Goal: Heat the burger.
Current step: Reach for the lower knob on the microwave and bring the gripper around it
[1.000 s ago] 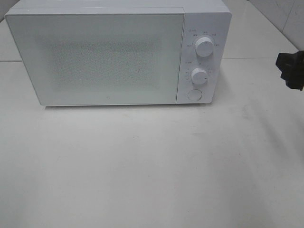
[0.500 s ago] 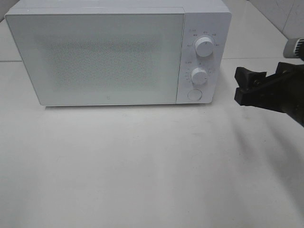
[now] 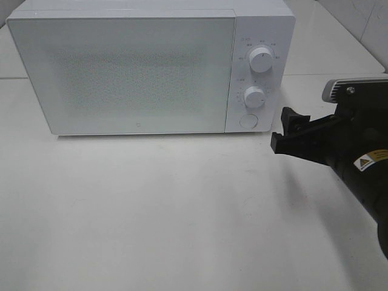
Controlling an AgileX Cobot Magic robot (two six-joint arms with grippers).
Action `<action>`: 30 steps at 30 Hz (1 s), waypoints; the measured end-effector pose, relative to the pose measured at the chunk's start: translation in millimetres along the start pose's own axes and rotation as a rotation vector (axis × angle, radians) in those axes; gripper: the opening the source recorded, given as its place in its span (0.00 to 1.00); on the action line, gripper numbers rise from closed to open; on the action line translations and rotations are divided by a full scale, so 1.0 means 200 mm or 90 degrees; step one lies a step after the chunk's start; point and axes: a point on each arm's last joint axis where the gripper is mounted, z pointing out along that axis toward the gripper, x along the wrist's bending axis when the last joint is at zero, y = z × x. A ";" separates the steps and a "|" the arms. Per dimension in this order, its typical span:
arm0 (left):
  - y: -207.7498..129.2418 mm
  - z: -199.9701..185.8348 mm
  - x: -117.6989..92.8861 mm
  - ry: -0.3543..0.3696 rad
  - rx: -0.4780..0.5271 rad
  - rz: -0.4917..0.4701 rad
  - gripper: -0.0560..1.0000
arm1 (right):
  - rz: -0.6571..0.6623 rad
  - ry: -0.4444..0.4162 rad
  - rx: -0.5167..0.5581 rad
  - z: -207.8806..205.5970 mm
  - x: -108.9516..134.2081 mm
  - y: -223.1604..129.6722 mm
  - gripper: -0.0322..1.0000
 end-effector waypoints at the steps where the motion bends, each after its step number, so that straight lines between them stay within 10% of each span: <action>1: 0.00 0.00 0.00 0.000 0.000 0.000 0.99 | 0.004 -0.004 0.008 0.00 0.03 -0.01 0.77; 30: 0.00 0.00 0.00 0.000 0.000 0.000 0.99 | 0.000 0.005 -0.007 0.10 0.20 0.00 0.77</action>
